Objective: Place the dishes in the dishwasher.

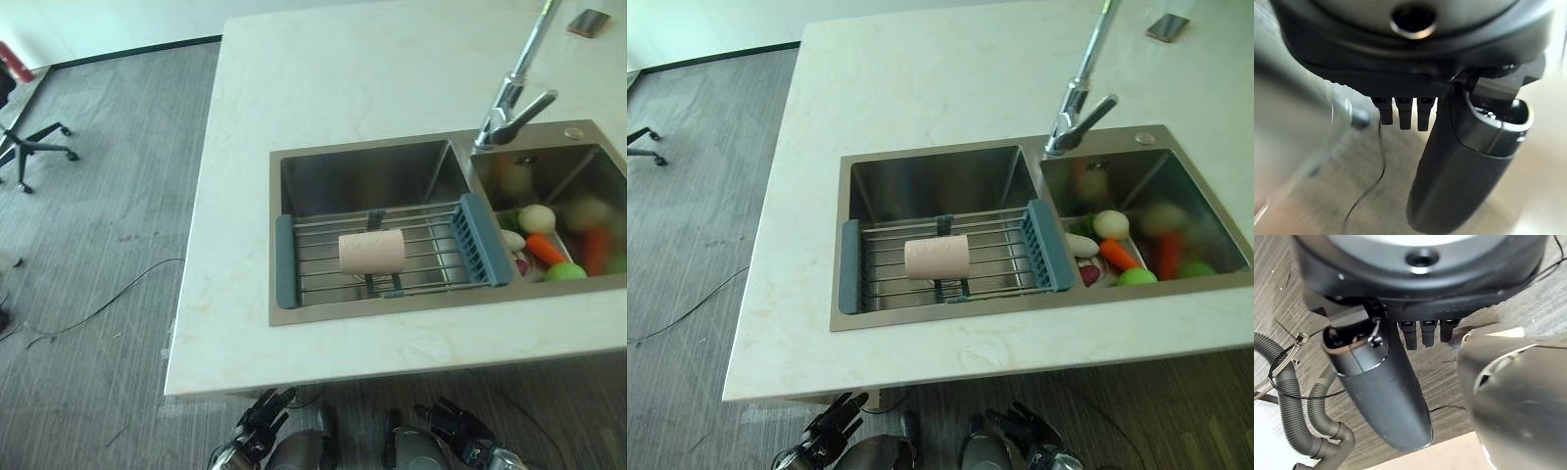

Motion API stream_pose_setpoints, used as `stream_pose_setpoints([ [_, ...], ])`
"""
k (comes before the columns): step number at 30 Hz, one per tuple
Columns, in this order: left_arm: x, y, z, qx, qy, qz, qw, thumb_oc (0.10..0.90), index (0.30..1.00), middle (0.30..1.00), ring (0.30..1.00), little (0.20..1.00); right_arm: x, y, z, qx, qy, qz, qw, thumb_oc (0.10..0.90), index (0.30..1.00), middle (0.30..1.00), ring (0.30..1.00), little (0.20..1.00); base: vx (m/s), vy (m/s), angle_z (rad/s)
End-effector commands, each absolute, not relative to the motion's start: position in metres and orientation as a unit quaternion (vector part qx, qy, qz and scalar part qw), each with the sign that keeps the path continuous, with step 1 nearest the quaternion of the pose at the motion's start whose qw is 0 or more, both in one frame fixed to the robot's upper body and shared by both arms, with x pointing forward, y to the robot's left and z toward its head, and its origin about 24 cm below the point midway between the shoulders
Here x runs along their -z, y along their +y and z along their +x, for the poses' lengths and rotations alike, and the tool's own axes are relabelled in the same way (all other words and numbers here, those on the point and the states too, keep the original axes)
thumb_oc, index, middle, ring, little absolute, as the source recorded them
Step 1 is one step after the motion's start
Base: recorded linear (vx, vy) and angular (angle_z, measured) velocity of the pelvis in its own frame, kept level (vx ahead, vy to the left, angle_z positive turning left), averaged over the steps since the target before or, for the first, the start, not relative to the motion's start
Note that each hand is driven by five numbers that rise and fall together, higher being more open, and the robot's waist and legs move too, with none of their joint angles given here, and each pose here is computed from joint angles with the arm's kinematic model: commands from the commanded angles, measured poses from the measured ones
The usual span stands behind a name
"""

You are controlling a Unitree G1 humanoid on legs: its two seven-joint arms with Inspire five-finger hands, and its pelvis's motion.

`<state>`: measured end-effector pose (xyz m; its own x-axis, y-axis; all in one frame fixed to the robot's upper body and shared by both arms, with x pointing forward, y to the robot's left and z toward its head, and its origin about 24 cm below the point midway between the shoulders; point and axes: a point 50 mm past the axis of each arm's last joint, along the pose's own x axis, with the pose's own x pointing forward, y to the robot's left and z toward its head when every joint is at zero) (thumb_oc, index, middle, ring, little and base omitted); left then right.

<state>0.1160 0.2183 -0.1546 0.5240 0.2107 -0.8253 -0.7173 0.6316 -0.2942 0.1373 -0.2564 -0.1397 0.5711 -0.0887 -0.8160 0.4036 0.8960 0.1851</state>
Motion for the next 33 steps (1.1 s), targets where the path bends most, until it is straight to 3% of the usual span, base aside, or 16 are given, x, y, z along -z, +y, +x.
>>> stream_pose_setpoints([
  [1, 0.119, 0.301, 0.125, -0.433, 0.246, -0.249, 0.831, 0.800, 0.900, 0.900, 0.900, 0.900, 0.127, -0.287, 0.141, 0.174, 0.410, 0.153, 0.882, 0.800, 0.900, 0.900, 0.900, 0.900, -0.02, 0.061, 0.04],
  [8, 0.058, 0.398, 0.104, -0.545, 0.175, -0.053, 0.818, 0.800, 0.900, 0.900, 0.900, 0.900, 0.122, -0.309, 0.129, 0.210, 0.407, 0.142, 0.878, 0.800, 0.900, 0.900, 0.900, 0.900, -0.01, 0.013, 0.04],
  [15, 0.002, 0.445, 0.114, -0.535, 0.178, 0.160, 0.810, 0.800, 0.900, 0.900, 0.900, 0.900, 0.121, -0.315, 0.129, 0.228, 0.418, 0.140, 0.868, 0.800, 0.900, 0.900, 0.900, 0.900, 0.00, 0.000, 0.01],
  [19, -0.055, 0.475, 0.113, -0.574, 0.085, 0.223, 0.784, 0.800, 0.900, 0.900, 0.900, 0.900, 0.123, -0.313, 0.127, 0.223, 0.434, 0.132, 0.863, 0.800, 0.900, 0.900, 0.900, 0.900, 0.02, -0.014, 0.01],
  [21, -0.124, 0.492, 0.122, -0.568, -0.035, 0.266, 0.778, 0.800, 0.900, 0.900, 0.900, 0.900, 0.127, -0.306, 0.122, 0.217, 0.446, 0.134, 0.858, 0.800, 0.900, 0.900, 0.900, 0.900, 0.03, -0.069, 0.03],
  [24, -0.199, 0.483, 0.144, -0.487, -0.189, 0.302, 0.797, 0.800, 0.900, 0.900, 0.900, 0.900, 0.131, -0.300, 0.118, 0.216, 0.450, 0.142, 0.855, 0.800, 0.900, 0.900, 0.900, 0.900, 0.03, -0.080, 0.08],
  [26, -0.283, 0.421, 0.200, -0.263, -0.332, 0.293, 0.857, 0.800, 0.900, 0.900, 0.900, 0.900, 0.133, -0.295, 0.121, 0.218, 0.453, 0.160, 0.850, 0.800, 0.900, 0.900, 0.900, 0.900, 0.06, -0.108, 0.16],
  [33, -0.329, 0.322, 0.238, -0.003, -0.400, 0.315, 0.861, 0.800, 0.900, 0.900, 0.900, 0.900, 0.138, -0.292, 0.111, 0.226, 0.473, 0.171, 0.834, 0.800, 0.900, 0.900, 0.900, 0.900, 0.04, -0.026, -0.22],
])
